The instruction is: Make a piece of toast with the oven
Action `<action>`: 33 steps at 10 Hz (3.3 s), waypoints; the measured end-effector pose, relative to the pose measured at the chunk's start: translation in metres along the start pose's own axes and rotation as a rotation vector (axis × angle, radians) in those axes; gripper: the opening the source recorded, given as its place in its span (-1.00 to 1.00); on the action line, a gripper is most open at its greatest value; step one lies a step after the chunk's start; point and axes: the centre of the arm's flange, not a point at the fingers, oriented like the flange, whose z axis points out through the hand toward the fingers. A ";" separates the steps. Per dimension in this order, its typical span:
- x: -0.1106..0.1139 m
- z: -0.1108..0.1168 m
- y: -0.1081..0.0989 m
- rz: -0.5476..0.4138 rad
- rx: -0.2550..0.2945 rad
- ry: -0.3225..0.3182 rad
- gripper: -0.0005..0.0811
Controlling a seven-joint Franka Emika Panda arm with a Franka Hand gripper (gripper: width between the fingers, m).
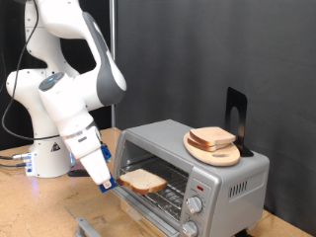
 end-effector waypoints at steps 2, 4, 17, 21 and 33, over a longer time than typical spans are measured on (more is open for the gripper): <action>0.000 0.001 -0.010 -0.010 0.001 0.000 -0.18; 0.001 0.003 -0.019 -0.018 -0.009 -0.005 -0.18; -0.005 0.023 -0.031 -0.081 -0.086 -0.071 -0.19; -0.010 0.020 -0.025 -0.052 -0.053 -0.082 -0.19; 0.074 -0.028 -0.020 -0.162 -0.153 -0.036 -0.22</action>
